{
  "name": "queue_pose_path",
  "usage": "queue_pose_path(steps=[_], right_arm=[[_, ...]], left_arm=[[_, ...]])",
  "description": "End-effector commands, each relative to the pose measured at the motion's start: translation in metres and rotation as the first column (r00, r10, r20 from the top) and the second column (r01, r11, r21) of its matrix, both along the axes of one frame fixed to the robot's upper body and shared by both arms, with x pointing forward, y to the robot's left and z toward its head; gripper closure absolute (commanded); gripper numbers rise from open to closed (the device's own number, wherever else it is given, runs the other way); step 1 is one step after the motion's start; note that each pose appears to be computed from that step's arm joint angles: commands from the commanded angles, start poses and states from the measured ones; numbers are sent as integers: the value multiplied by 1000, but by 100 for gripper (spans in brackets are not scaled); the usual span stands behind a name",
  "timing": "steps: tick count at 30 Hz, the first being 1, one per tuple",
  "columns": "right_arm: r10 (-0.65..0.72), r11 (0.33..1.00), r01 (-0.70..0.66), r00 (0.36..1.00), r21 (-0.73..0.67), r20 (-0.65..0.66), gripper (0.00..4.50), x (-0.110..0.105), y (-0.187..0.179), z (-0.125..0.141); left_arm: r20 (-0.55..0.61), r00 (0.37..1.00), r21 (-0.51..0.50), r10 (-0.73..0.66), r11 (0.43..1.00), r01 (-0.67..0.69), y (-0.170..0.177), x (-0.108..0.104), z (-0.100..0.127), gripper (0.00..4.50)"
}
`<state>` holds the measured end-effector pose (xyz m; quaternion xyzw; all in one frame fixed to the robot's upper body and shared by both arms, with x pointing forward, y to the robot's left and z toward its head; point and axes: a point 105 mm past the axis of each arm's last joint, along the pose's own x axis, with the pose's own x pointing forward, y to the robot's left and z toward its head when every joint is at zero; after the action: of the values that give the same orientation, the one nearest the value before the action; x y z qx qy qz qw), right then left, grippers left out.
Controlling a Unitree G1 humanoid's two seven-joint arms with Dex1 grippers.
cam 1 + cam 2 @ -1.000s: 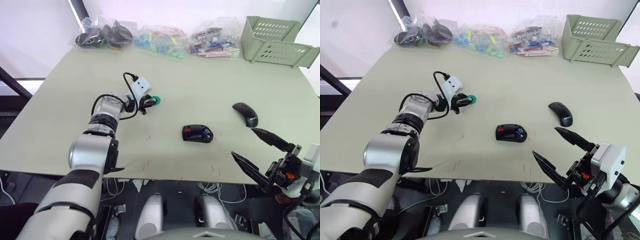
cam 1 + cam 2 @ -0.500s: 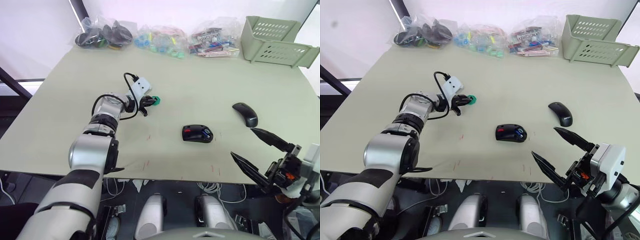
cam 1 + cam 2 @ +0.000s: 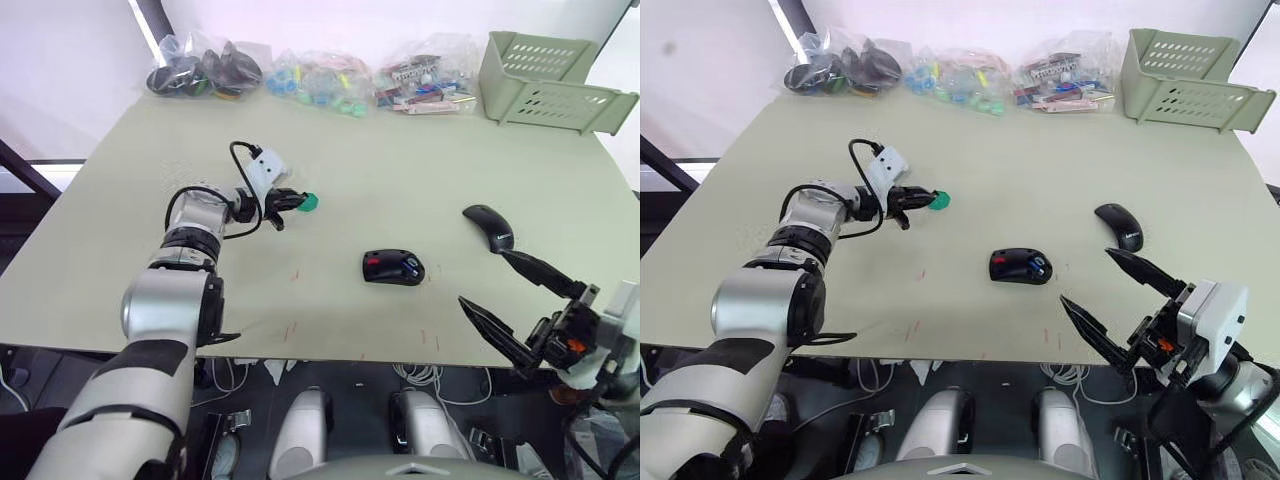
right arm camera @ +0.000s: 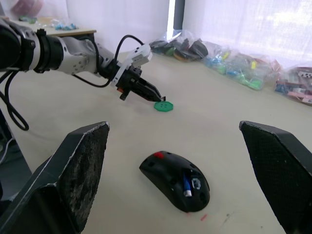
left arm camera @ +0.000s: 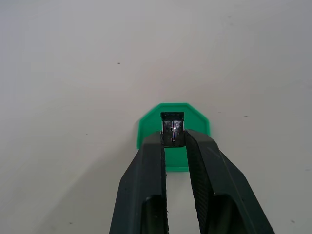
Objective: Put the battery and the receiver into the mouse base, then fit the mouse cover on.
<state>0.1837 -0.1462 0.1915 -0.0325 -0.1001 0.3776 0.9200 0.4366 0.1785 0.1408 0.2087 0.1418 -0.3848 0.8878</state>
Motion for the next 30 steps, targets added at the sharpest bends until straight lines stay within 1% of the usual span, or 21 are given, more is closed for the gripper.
queue_pose_path(steps=[1, 5, 6, 8, 9, 10, 12, 16, 19, 22, 25, 27, 29, 30], right_arm=[[24, 999, -25, 999, -23, -32, 0, 6, 15, 4], [67, 993, -71, 997, -98, -37, 0, 15, 29, 13], [64, 988, -75, 995, -134, -83, 0, 21, 32, 12], [89, 974, -128, 975, -189, -203, 0, 34, 38, 11], [96, 968, -150, 963, -203, -252, 0, 38, 39, 11], [78, 968, -147, 947, -205, -311, 0, 47, 38, 12], [93, 973, -162, 927, -163, -363, 0, 60, 42, 21], [110, 987, -157, 838, -43, -534, 0, 89, 52, 29], [121, 990, -137, 782, 22, -611, 0, 103, 59, 35], [142, 989, -123, 730, 76, -669, 0, 112, 64, 42], [186, 983, -126, 668, 136, -721, 0, 119, 72, 48], [228, 974, -146, 636, 175, -738, 53, 123, 78, 51], [262, 965, -165, 612, 203, -746, 120, 126, 84, 55], [273, 962, -173, 604, 211, -749, 162, 128, 86, 56]], left_arm=[[66, 992, -65, -108, 992, 112, -3, -6, 28, 380], [72, 969, -88, -235, 967, 241, -9, -17, 37, 380], [75, 960, -101, -269, 956, 276, -11, -21, 41, 380], [87, 930, -129, -357, 922, 366, -16, -32, 52, 380], [92, 919, -135, -383, 910, 393, -19, -36, 55, 380], [99, 907, -134, -410, 898, 420, -22, -41, 59, 380], [112, 884, -128, -454, 876, 466, -28, -51, 66, 380], [147, 842, -91, -518, 841, 533, -40, -75, 82, 380], [167, 821, -51, -546, 827, 560, -48, -88, 89, 380], [192, 808, -45, -557, 817, 574, -56, -96, 97, 380], [224, 778, 20, -587, 801, 598, -62, -102, 99, 380], [239, 768, 33, -594, 796, 605, -66, -104, 100, 390], [244, 756, 44, -608, 785, 617, -68, -107, 100, 390], [244, 749, 49, -616, 779, 625, -69, -108, 100, 390]])
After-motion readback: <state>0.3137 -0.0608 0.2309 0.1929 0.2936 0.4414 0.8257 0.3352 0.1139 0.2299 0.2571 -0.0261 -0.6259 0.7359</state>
